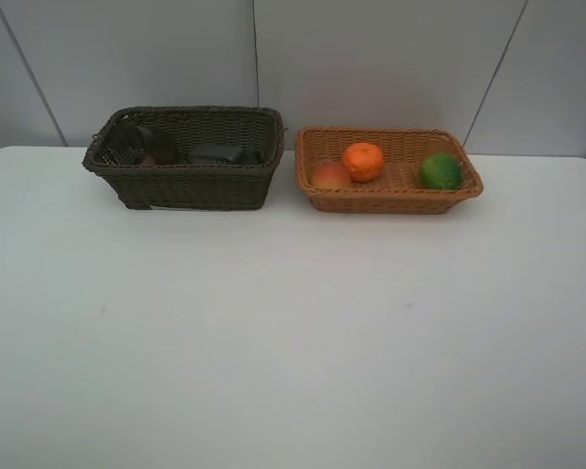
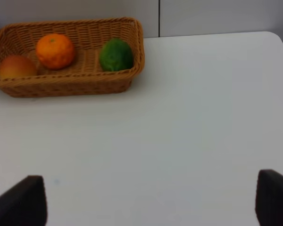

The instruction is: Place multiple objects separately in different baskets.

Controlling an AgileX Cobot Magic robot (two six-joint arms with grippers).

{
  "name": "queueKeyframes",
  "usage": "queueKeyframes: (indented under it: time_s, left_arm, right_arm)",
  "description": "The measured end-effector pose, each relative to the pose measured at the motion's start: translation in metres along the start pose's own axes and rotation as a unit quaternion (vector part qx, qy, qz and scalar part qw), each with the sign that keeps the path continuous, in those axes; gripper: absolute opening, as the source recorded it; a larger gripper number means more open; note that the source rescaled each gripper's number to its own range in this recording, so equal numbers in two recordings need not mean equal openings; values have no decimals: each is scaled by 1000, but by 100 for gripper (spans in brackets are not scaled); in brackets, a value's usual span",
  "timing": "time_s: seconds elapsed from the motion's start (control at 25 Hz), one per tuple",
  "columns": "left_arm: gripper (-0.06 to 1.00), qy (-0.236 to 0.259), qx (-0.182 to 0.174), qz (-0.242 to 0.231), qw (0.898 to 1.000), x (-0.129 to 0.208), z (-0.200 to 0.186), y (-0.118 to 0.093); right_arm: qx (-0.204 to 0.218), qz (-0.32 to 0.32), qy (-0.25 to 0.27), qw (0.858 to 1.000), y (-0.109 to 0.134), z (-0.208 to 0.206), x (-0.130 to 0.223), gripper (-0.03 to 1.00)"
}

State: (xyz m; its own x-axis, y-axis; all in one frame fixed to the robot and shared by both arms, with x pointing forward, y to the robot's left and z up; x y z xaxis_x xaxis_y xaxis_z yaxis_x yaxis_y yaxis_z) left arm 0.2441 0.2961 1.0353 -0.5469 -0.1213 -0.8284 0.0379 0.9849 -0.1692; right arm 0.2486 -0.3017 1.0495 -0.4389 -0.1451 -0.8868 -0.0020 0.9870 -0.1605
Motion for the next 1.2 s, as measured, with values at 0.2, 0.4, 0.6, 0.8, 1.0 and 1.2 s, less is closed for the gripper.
queueKeyframes:
  time_s: [0.2,0.4,0.6,0.8,1.0,1.2]
  left_arm:
    - [100,0,-1,0,1000,0,0,0]
    - [100,0,-2,1,1000,0,0,0]
    - [100,0,-2,1,1000,0,0,0]
    - [100,0,-2,1,1000,0,0,0]
    - [100,0,-2,1,1000,0,0,0]
    - [100,0,-2,1,1000,0,0,0]
  right_arm:
    - [0,0,0,1000,0,0,0,92]
    - [0,0,0,1000,0,0,0,92]
    - [0,0,0,1000,0,0,0,92]
    - [0,0,0,1000,0,0,0,92]
    - [0,0,0,1000,0,0,0,92]
    - [0,0,0,1000,0,0,0,92]
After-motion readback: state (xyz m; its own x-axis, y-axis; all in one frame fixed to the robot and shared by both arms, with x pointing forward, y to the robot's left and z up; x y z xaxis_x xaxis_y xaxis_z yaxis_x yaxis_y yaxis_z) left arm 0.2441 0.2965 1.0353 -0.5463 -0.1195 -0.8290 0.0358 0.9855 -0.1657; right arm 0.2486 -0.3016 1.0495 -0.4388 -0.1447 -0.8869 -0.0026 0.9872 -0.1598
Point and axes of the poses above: a point on each arm's last joint axis where the gripper is mounted, z pointing out along that axis toward the gripper, y along the wrist's bending axis when the last joint is at zero, x = y × z, the point moved 2 cm from there along z, pointing out along that axis toward the gripper, and after that the axes turned 11 degrees about -z, right-handed, at the moved point
